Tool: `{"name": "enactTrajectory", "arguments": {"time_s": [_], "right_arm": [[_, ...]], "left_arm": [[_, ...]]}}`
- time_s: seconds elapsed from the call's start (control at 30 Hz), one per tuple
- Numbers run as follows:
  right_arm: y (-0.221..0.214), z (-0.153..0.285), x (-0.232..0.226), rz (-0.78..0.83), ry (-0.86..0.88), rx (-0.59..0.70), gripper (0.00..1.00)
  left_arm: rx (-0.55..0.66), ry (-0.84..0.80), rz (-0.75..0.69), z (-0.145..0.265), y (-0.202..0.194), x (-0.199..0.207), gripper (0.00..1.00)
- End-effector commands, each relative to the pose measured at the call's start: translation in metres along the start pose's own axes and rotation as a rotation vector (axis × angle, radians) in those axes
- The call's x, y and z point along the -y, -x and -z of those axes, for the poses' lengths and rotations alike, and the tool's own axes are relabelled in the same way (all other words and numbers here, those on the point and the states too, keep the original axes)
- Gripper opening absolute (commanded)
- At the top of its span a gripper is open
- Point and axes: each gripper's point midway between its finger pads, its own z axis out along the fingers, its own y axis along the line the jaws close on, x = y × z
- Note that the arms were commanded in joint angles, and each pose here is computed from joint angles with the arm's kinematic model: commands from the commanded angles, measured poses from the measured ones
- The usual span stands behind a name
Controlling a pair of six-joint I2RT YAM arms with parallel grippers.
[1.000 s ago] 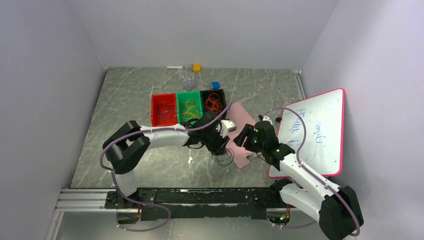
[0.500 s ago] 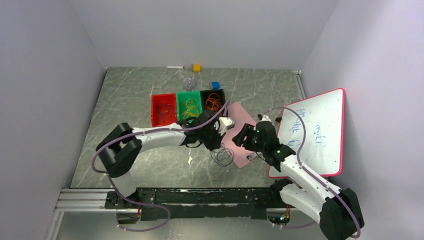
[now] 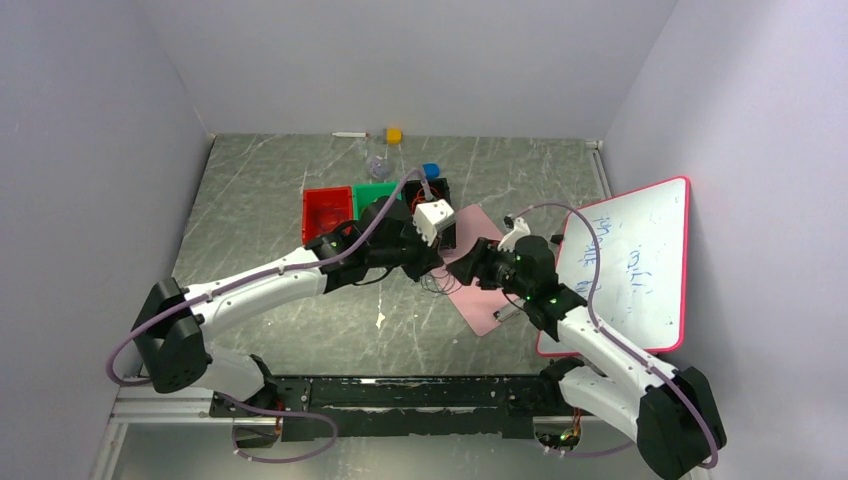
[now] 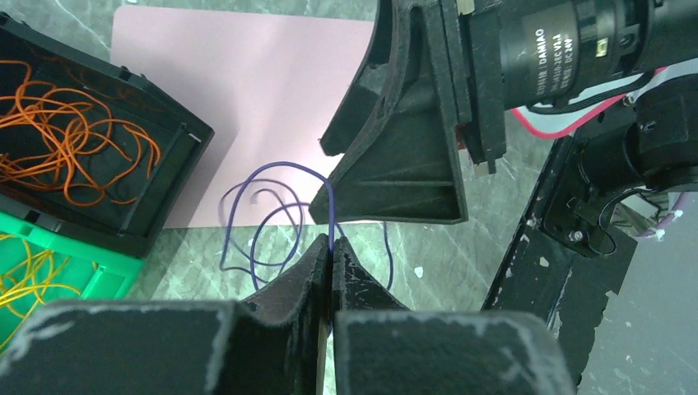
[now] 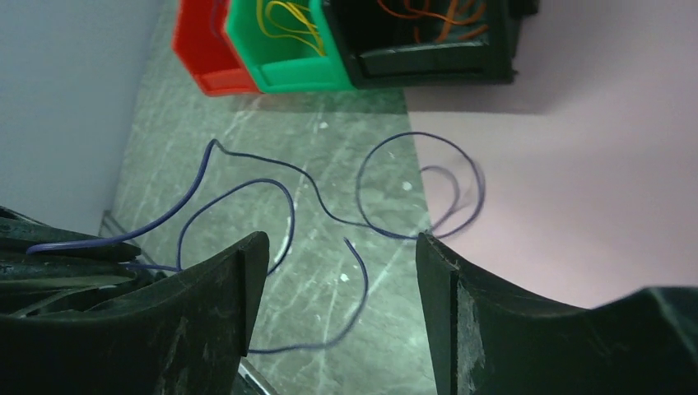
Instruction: Untangle the cables
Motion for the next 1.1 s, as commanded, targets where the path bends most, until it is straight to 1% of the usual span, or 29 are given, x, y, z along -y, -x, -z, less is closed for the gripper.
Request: {"name": "enactTrajectory", "arguments": {"time_s": [0.0,0.13,0.23,0.3,0.4,0.47,0.57,0.6,0.73,0.8,0.93,1.07], "right_arm": [[0.017,-0.005,-0.034,0.024,0.168,0.054,0.7],[0.02,-0.01,-0.045,0.027,0.215,0.061,0.7],[0.009,-0.015,-0.055,0.043,0.236,0.017,0.7],[0.003,-0.02,-0.054,0.041,0.222,-0.006,0.69],[-0.006,-0.028,-0.044,0.026,0.151,-0.03,0.66],[-0.011,-0.033,-0.031,0.0,0.081,-0.041,0.61],[-0.018,-0.036,-0.016,-0.039,0.009,-0.051,0.49],[-0.02,-0.037,-0.01,-0.052,-0.016,-0.053,0.41],[-0.027,-0.037,0.004,-0.073,-0.079,-0.066,0.21],[-0.03,-0.037,0.009,-0.079,-0.103,-0.073,0.13],[-0.034,-0.037,0.017,-0.082,-0.144,-0.081,0.1],[-0.035,-0.036,0.023,-0.081,-0.174,-0.08,0.09]], "left_arm": [[0.049,0.022,0.011,0.011,0.019,0.002,0.07],[0.057,0.032,0.014,0.014,0.022,0.0,0.07],[0.071,0.033,0.018,0.015,0.026,0.001,0.07],[0.083,0.035,0.021,0.017,0.03,0.001,0.07],[0.106,0.062,0.025,0.023,0.041,-0.002,0.07],[0.131,0.08,0.027,0.029,0.05,-0.004,0.07],[0.176,0.096,0.024,0.042,0.067,-0.003,0.07],[0.192,0.101,0.024,0.047,0.072,-0.003,0.07],[0.239,0.125,0.02,0.064,0.089,-0.004,0.07],[0.256,0.134,0.019,0.071,0.096,-0.005,0.07],[0.286,0.143,0.02,0.082,0.108,-0.006,0.07],[0.304,0.141,0.02,0.09,0.118,-0.007,0.07]]}}
